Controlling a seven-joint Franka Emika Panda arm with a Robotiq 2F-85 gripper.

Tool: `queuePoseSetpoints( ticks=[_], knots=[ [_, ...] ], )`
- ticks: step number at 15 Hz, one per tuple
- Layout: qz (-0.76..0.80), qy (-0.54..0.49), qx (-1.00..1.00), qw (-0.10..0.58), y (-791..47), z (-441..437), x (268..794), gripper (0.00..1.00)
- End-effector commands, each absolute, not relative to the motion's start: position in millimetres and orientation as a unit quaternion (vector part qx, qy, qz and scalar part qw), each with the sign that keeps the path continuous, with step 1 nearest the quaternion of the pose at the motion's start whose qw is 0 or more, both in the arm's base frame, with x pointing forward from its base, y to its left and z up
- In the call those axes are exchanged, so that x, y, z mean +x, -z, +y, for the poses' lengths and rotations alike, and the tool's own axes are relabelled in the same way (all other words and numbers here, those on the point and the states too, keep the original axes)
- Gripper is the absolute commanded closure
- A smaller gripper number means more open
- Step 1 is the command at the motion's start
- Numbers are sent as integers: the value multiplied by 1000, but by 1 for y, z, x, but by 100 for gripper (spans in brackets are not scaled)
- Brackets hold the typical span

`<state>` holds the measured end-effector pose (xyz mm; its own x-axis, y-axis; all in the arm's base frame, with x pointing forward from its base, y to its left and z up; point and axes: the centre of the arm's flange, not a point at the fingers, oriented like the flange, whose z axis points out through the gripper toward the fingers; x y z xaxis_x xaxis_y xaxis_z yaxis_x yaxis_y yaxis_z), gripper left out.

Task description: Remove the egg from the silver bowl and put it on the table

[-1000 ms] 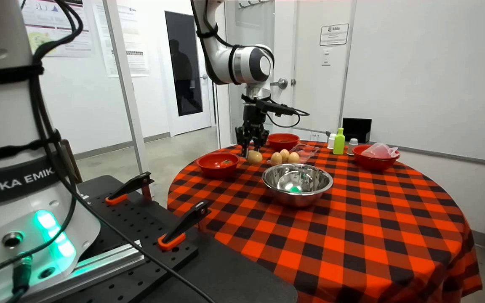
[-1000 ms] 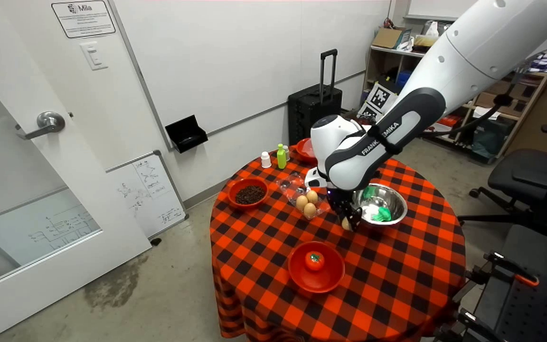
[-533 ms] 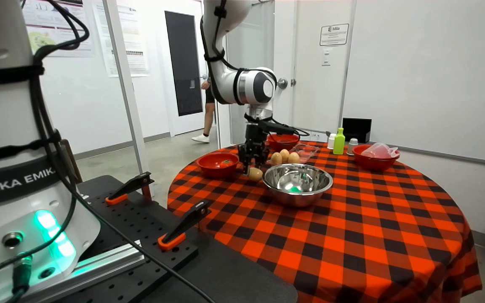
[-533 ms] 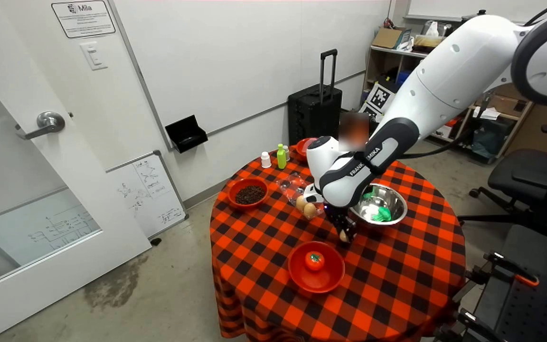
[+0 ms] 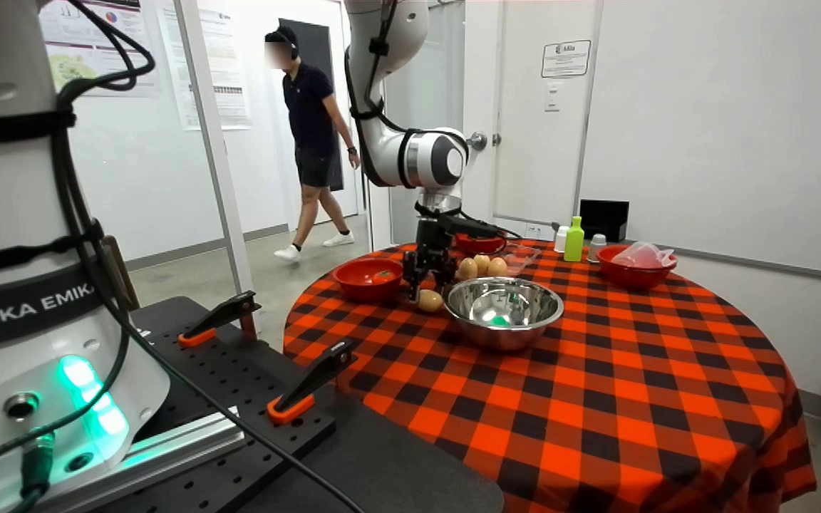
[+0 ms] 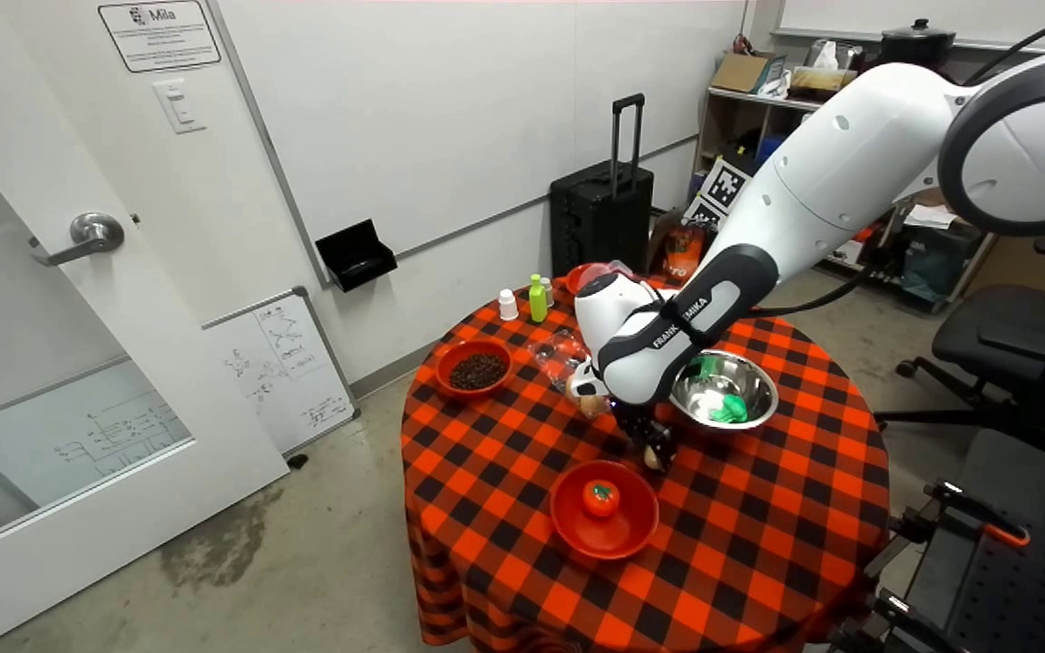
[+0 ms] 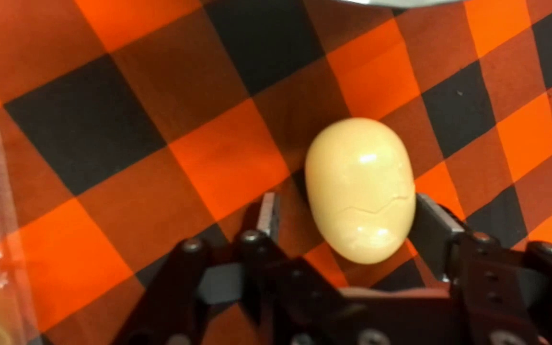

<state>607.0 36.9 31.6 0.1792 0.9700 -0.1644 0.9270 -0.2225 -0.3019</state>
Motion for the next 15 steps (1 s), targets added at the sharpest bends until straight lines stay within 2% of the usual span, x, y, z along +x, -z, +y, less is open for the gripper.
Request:
queuePoseSetpoints(
  ticks=[1, 15],
  knots=[
    [-610, -165, -773, 53, -40, 34, 614, 1],
    [-560, -142, -816, -9, -159, 13, 617, 0]
  ],
)
